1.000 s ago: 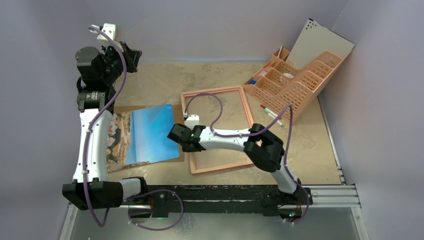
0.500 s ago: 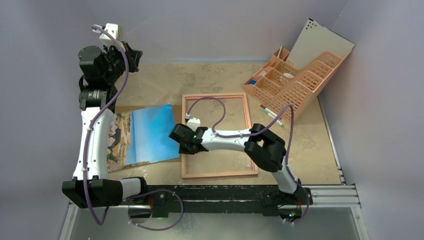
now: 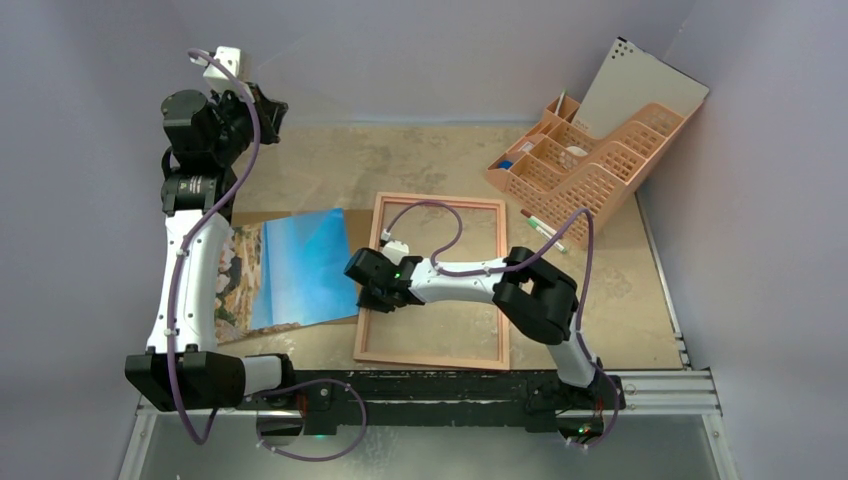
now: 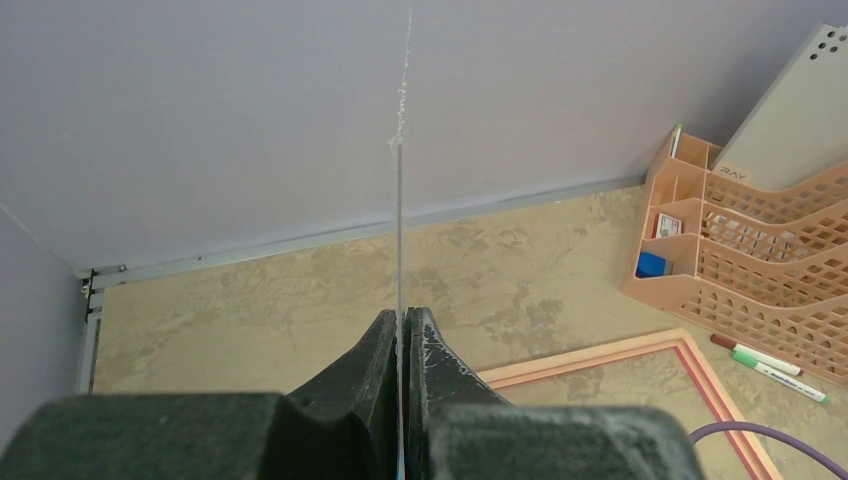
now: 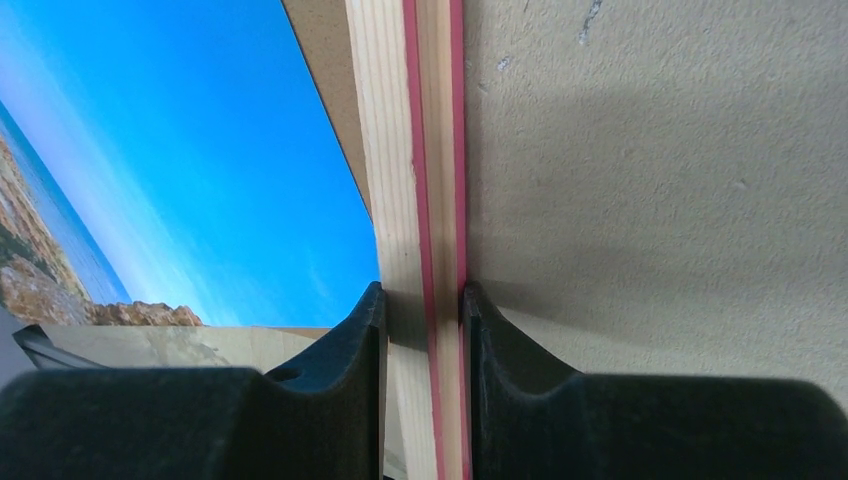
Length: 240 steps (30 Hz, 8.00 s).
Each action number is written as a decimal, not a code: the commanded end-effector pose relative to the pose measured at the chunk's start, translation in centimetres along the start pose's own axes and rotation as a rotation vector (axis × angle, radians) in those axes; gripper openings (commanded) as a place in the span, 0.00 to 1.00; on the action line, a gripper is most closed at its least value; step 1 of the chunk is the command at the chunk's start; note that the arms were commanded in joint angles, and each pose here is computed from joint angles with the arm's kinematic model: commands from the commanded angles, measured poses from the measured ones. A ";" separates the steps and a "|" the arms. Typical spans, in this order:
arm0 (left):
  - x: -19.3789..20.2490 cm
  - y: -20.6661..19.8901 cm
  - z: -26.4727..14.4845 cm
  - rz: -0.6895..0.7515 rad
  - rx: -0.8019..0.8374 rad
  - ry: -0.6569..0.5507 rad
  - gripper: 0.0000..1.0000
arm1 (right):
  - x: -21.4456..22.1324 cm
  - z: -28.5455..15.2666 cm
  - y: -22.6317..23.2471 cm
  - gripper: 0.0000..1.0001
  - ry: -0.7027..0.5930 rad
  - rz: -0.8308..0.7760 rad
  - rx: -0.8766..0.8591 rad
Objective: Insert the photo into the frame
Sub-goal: Adjust the photo frame at the center of the board, then place the photo frame item in the photo frame.
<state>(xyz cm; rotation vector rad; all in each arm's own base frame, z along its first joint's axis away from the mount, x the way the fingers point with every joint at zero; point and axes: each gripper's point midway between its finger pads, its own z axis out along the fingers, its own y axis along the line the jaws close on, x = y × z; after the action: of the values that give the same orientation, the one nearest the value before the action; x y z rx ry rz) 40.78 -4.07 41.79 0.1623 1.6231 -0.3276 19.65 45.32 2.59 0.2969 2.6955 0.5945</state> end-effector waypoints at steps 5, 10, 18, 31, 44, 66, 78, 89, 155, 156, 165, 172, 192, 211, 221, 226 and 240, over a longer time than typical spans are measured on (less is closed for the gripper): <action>-2.8 -0.6 -0.1 0.043 0.021 -0.086 0.00 | -0.8 -1.3 -0.9 0.00 -0.033 -0.047 0.006; -2.6 -0.7 0.0 0.039 0.026 -0.083 0.00 | -0.8 -1.1 -2.1 0.00 -0.039 -0.068 0.045; -2.9 -0.9 -0.2 0.038 0.030 -0.087 0.00 | -1.0 -1.1 -3.4 0.00 -0.057 -0.042 0.097; -4.1 -2.6 -0.5 0.021 0.115 -0.106 0.00 | -9.2 -9.8 4.0 0.74 -0.258 -0.164 -0.261; -6.6 -9.9 -3.2 -0.063 0.505 -0.149 0.00 | -25.6 -25.7 2.2 0.92 -0.775 -0.459 -0.527; -14.3 -20.1 -15.0 0.043 1.067 -0.309 0.00 | -34.3 -43.9 1.3 0.93 -1.161 -0.833 -0.947; -15.8 -18.7 -12.3 -0.022 0.947 -0.341 0.00 | -26.5 -42.5 0.1 0.52 -0.892 -1.048 -1.135; -15.0 -17.5 -10.3 -0.030 0.874 -0.317 0.00 | -24.5 -42.8 -0.6 0.32 -0.838 -0.980 -1.184; 29.0 -6.9 -1.9 -0.720 0.138 0.524 0.71 | -18.2 -16.8 -14.1 0.00 -0.236 0.322 -0.717; 29.1 -7.0 -1.9 -0.736 0.140 0.525 0.71 | -18.3 -16.6 -14.5 0.00 -0.256 0.310 -0.695; 30.2 -8.7 0.0 -0.739 0.118 0.557 0.70 | -17.0 -14.3 -17.9 0.00 -0.310 0.336 -0.593; 32.2 -8.9 0.1 -0.754 0.111 0.595 0.70 | -15.5 -13.5 -17.6 0.00 -0.226 0.226 -0.596; 34.3 -9.4 0.0 -0.762 0.118 0.658 0.55 | -15.3 -10.6 -20.0 0.00 -0.137 0.044 -0.385; 35.2 -9.3 0.1 -0.764 0.105 0.676 0.52 | -14.6 -10.2 -21.2 0.00 -0.107 0.012 -0.339; 35.7 -9.6 0.3 -0.768 0.104 0.685 0.52 | -13.6 -10.0 -20.5 0.00 -0.050 -0.012 -0.395; 35.9 -9.5 0.5 -0.765 0.093 0.685 0.51 | -13.0 -9.8 -20.9 0.00 0.001 0.008 -0.358; 36.1 -9.4 1.4 -0.766 0.072 0.673 0.46 | -12.5 -9.5 -21.8 0.00 0.041 0.013 -0.307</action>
<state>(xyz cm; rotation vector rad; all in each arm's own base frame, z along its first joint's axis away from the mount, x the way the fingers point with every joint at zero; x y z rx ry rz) 34.31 -16.02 5.33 -0.3663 2.3736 -0.9792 25.38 19.19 4.69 0.2713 2.5461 1.0292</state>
